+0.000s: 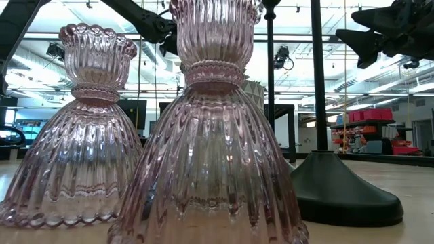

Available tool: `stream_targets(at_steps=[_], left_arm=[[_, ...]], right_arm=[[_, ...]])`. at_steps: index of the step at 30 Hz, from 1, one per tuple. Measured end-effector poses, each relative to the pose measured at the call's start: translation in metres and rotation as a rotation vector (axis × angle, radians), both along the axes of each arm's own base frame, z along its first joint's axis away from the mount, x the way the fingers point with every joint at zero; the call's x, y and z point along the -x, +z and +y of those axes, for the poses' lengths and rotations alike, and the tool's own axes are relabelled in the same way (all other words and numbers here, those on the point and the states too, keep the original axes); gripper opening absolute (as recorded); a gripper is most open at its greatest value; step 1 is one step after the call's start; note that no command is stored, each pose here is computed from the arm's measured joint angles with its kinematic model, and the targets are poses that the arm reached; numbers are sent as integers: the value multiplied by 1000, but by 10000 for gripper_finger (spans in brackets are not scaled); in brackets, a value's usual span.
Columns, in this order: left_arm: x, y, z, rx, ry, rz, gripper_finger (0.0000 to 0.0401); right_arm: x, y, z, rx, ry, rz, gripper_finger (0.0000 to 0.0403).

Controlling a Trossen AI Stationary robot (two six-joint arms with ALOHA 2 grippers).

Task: Pick & Place candle stick holders
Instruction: Put the top left black candle holder on the shelf, then put the left pink glass candle holder on the shelf

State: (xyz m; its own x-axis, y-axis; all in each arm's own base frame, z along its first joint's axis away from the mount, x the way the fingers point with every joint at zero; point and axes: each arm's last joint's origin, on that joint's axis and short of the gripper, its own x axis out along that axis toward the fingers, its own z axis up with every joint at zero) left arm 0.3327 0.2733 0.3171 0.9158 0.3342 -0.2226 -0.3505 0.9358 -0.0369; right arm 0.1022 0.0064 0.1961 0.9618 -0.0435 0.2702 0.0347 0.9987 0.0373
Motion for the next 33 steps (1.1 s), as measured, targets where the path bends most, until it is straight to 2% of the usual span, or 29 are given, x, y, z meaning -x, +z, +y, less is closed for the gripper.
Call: stream_targets(at_steps=[4,10,21,33], left_arm=[[0,0,0,4,0,-1,10],[0,-1,-1,22,-23,4,40],[1,-6,-2,42,-13,42,53],[1,-7,-2,49,-9,55,150]], right_arm=[[0,0,0,1,0,4,236],[0,0,0,2,0,4,236],[0,0,0,2,0,4,236],[0,0,0,1,0,5,236]])
